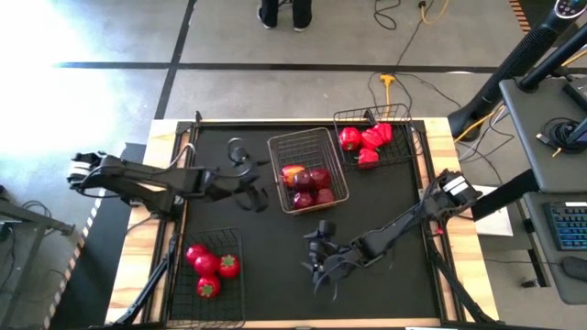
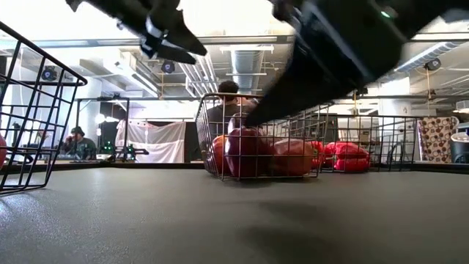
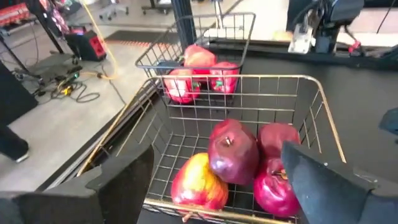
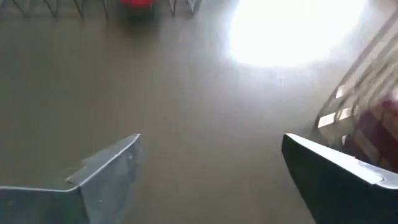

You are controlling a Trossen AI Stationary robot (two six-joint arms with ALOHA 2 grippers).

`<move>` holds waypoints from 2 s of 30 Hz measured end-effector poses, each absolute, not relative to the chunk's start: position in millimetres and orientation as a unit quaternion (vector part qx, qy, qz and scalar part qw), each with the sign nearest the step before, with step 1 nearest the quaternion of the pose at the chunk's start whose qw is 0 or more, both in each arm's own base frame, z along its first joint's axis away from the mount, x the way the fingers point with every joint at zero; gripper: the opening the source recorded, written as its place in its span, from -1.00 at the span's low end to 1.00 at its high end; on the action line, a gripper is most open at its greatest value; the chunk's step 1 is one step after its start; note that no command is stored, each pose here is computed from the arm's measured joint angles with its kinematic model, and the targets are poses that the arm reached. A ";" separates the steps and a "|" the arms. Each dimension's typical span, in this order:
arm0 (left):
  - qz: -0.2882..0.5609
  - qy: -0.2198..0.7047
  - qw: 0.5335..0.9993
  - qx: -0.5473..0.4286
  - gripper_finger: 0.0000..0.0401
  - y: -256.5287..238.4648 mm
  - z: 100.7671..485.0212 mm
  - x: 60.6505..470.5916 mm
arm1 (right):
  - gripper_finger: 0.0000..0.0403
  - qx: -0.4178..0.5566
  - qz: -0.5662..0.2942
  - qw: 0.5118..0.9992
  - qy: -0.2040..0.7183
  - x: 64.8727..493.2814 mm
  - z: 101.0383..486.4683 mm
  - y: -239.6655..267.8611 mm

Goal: Sort produce into baskets
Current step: Return to Home Position

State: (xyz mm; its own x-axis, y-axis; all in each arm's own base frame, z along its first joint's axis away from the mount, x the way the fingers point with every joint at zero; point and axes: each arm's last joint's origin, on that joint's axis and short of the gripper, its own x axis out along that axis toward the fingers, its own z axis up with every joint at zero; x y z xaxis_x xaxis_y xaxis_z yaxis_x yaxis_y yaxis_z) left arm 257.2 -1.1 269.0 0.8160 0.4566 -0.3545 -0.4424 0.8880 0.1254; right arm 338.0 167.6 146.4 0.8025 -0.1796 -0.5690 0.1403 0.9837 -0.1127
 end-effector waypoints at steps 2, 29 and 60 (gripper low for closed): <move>0.235 0.178 0.956 0.015 0.65 -1.1 264.2 246.4 | 0.78 -0.044 -0.079 0.952 0.292 346.2 155.9 166.9; 0.110 0.041 0.993 0.018 0.65 -33.5 227.0 151.8 | -0.94 -0.085 0.133 0.975 0.156 238.8 284.1 86.2; -0.022 -0.012 1.000 -0.018 0.65 -29.4 225.5 133.9 | -0.94 0.005 0.097 0.990 -0.106 97.7 189.0 29.7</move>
State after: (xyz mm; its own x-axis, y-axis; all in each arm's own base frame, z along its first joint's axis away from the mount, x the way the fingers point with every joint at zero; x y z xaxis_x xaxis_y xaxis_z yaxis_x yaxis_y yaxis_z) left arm 133.9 -29.4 225.5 0.9987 -0.0436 0.0253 0.0444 0.9984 -0.0347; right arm 97.7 29.7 189.0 0.9589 0.1903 0.2105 -0.1922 0.9813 -0.0115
